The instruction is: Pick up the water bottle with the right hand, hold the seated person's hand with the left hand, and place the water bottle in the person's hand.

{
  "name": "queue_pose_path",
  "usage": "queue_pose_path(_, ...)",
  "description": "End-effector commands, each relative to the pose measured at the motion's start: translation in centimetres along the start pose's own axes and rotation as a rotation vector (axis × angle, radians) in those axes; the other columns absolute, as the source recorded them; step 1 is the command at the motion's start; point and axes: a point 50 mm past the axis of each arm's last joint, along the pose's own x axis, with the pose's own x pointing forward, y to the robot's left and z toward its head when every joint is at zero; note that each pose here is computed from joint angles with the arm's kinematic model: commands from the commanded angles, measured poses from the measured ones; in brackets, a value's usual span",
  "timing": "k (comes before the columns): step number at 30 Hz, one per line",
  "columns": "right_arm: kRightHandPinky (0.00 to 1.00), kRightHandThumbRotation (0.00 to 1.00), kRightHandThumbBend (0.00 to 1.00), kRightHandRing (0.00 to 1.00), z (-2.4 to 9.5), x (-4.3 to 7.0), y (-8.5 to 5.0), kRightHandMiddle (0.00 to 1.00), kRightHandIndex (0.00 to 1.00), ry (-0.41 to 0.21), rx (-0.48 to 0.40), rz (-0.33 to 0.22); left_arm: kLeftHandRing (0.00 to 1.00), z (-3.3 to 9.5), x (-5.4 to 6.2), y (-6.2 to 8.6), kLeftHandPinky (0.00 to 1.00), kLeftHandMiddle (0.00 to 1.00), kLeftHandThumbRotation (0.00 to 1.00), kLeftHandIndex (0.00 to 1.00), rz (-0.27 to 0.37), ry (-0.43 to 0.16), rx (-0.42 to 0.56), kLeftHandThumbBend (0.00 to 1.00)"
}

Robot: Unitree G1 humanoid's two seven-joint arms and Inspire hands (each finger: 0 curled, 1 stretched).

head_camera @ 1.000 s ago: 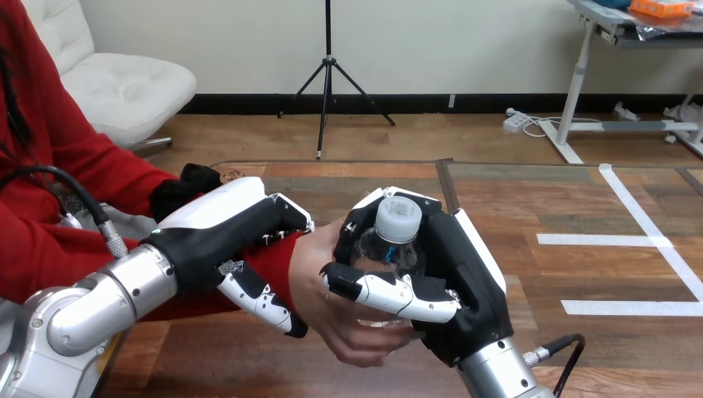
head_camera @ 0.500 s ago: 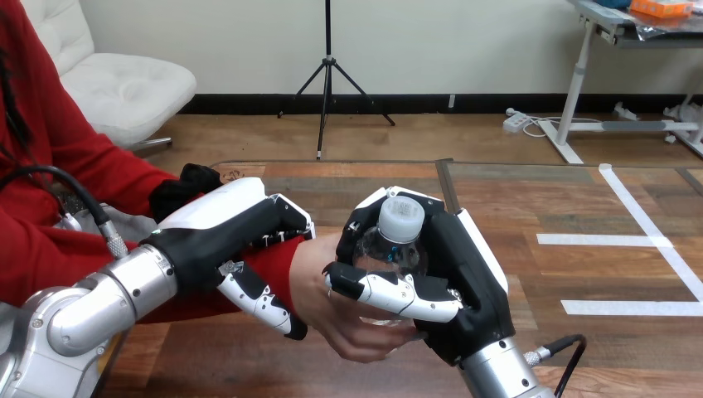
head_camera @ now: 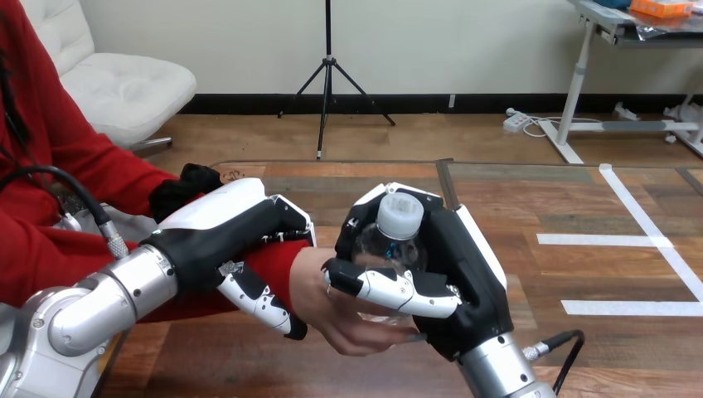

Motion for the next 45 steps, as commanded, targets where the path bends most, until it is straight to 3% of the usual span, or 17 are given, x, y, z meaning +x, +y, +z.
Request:
queue_pose_path(1, 0.30, 0.00, 0.87, 0.35, 1.4, 2.1, 1.7, 0.39, 0.40, -0.101, 0.030, 0.105, 0.36, 2.7, 1.4, 1.2, 0.31, 0.43, 0.00, 0.44, 0.060, -0.128, 0.021, 0.97)
queue_pose_path(11, 0.34, 0.00, 0.90, 0.39, 1.4, 2.1, 1.5, 0.46, 0.46, -0.115, 0.041, 0.109, 0.40, 2.7, 1.4, 1.1, 0.35, 0.46, 0.00, 0.47, 0.067, -0.133, 0.020, 0.97)
queue_pose_path(17, 0.40, 0.05, 0.94, 0.45, 1.5, 2.1, 1.5, 0.51, 0.52, -0.129, 0.032, 0.099, 0.46, 2.6, 1.4, 1.0, 0.42, 0.52, 0.01, 0.53, 0.070, -0.127, 0.033, 0.97)
queue_pose_path(25, 0.51, 0.15, 0.99, 0.55, 1.6, 2.1, 1.3, 0.59, 0.60, -0.156, -0.002, 0.083, 0.60, 2.3, 1.5, 0.8, 0.57, 0.62, 0.13, 0.64, 0.080, -0.123, 0.061, 0.97)
queue_pose_path(37, 0.73, 0.33, 1.00, 0.76, 1.8, 1.8, 1.0, 0.75, 0.74, -0.151, -0.040, 0.062, 0.72, 1.5, 1.3, 0.1, 0.66, 0.76, 0.33, 0.80, 0.100, -0.138, 0.086, 1.00)
queue_pose_path(45, 0.90, 0.43, 1.00, 0.89, 1.9, 1.6, 0.8, 0.86, 0.87, -0.150, -0.071, 0.058, 0.82, 1.4, 1.2, 0.0, 0.74, 0.86, 0.38, 0.89, 0.102, -0.139, 0.105, 1.00)
